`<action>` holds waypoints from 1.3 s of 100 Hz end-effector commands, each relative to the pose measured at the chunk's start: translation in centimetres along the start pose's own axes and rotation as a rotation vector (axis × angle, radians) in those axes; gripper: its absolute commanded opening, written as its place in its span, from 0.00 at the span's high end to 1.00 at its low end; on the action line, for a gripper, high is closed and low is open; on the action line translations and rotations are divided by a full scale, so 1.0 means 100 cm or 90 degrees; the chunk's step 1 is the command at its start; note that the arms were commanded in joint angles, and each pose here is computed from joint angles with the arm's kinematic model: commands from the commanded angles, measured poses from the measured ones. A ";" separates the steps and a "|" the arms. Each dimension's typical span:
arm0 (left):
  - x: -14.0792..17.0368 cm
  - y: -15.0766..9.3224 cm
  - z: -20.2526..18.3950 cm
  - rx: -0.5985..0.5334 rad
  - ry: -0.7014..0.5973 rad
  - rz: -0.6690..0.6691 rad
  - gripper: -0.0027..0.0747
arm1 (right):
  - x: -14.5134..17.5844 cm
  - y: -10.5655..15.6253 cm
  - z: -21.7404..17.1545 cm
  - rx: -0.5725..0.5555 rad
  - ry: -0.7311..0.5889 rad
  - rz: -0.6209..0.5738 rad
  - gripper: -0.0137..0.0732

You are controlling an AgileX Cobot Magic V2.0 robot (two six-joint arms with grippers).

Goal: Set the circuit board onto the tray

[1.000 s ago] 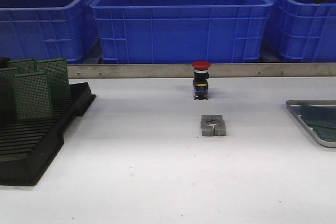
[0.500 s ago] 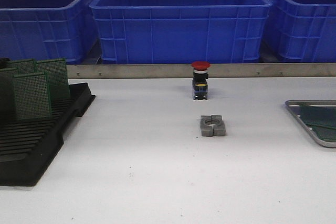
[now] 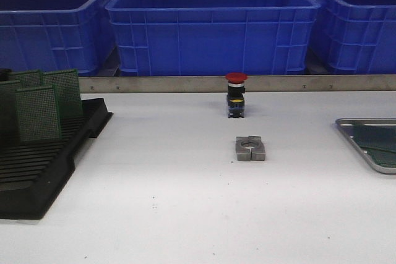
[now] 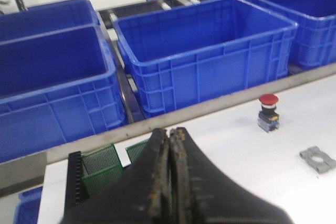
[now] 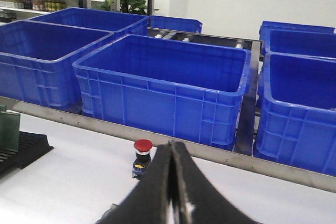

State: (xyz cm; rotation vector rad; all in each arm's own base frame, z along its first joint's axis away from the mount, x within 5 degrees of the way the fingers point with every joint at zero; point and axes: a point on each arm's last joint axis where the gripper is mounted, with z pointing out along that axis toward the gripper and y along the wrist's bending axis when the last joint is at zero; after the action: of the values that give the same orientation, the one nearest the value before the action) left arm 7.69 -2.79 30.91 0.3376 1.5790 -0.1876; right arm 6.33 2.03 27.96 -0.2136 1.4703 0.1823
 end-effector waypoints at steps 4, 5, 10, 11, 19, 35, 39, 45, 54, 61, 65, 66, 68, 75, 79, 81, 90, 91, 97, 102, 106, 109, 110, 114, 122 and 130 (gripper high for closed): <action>-0.006 0.005 -0.012 -0.052 -0.091 -0.018 0.99 | -0.004 0.001 -0.005 0.001 -0.026 0.000 0.91; -0.005 0.005 -0.013 -0.053 -0.093 -0.018 0.99 | -0.004 0.001 -0.005 0.000 -0.026 0.000 0.91; -0.003 0.005 -0.016 -0.057 -0.104 -0.017 0.99 | -0.003 0.001 -0.006 -0.003 -0.024 0.000 0.91; -0.003 0.005 -0.017 -0.057 -0.106 -0.017 0.99 | -0.003 0.001 -0.006 -0.004 -0.023 0.000 0.91; -0.002 0.005 -0.019 -0.058 -0.110 -0.017 0.99 | -0.002 0.003 -0.006 -0.018 -0.018 0.000 0.91; -0.002 0.005 -0.019 -0.058 -0.110 -0.017 0.99 | -0.001 0.007 -0.006 -0.042 -0.011 0.000 0.91; -0.002 0.005 -0.019 -0.058 -0.110 -0.017 0.99 | -0.001 0.007 -0.006 -0.044 -0.010 0.000 0.91; -0.002 0.005 -0.019 -0.058 -0.110 -0.017 0.99 | -0.001 0.007 -0.006 -0.046 -0.009 0.000 0.91; -0.002 0.005 -0.019 -0.058 -0.110 -0.017 0.99 | -0.001 0.007 -0.006 -0.046 -0.009 0.000 0.91; -0.002 0.005 -0.019 -0.058 -0.110 -0.017 0.99 | -0.001 0.007 -0.006 -0.046 -0.009 0.000 0.91; -0.002 0.005 -0.019 -0.058 -0.110 -0.017 0.99 | -0.001 0.007 -0.006 -0.046 -0.009 0.000 0.91; -0.002 0.005 -0.019 -0.058 -0.110 -0.017 0.99 | -0.001 0.007 -0.006 -0.046 -0.009 0.000 0.91; -0.002 0.005 -0.019 -0.058 -0.110 -0.017 0.99 | -0.001 0.007 -0.006 -0.046 -0.009 0.000 0.91; -0.002 0.005 -0.019 -0.058 -0.110 -0.017 0.99 | -0.001 0.007 -0.006 -0.046 -0.009 0.000 0.91; -0.002 0.005 -0.019 -0.058 -0.110 -0.017 0.99 | -0.001 0.007 -0.006 -0.046 -0.009 0.000 0.91; -0.002 0.005 -0.019 -0.058 -0.110 -0.017 0.99 | -0.001 0.007 -0.006 -0.046 -0.009 0.000 0.91; -0.002 0.005 -0.019 -0.058 -0.110 -0.017 0.99 | -0.001 0.007 -0.006 -0.046 -0.009 0.000 0.91; -0.002 0.005 -0.019 -0.058 -0.110 -0.017 0.99 | -0.001 0.007 -0.006 -0.046 -0.009 0.000 0.91; -0.002 0.005 -0.019 -0.058 -0.110 -0.017 0.99 | -0.001 0.007 -0.006 -0.046 -0.009 0.000 0.91; -0.002 0.005 -0.019 -0.058 -0.110 -0.017 0.99 | -0.001 0.007 -0.006 -0.046 -0.009 0.000 0.91; -0.001 0.005 -0.019 -0.062 -0.112 -0.016 0.99 | -0.001 0.007 -0.006 -0.046 -0.009 0.000 0.91; -0.001 0.006 -0.018 -0.072 -0.119 -0.011 0.99 | -0.001 0.007 -0.006 -0.046 -0.009 0.000 0.91; 0.000 0.007 -0.018 -0.075 -0.120 -0.009 0.99 | -0.001 0.007 -0.006 -0.046 -0.009 0.000 0.91; 0.001 0.009 -0.018 -0.096 -0.126 0.014 0.99 | -0.001 0.007 -0.006 -0.046 -0.009 0.000 0.91; 0.008 0.012 -0.017 -0.125 -0.125 0.002 0.99 | -0.001 0.007 -0.006 -0.046 -0.009 0.000 0.91; 0.022 0.014 -0.015 -0.144 -0.110 -0.064 0.99 | -0.001 0.007 -0.006 -0.046 -0.009 0.000 0.91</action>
State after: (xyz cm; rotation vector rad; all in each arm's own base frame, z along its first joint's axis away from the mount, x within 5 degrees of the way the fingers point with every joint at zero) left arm 6.61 -1.32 28.57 0.1910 1.4838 -0.0894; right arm 5.59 2.77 26.98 -0.2928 1.4765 0.2458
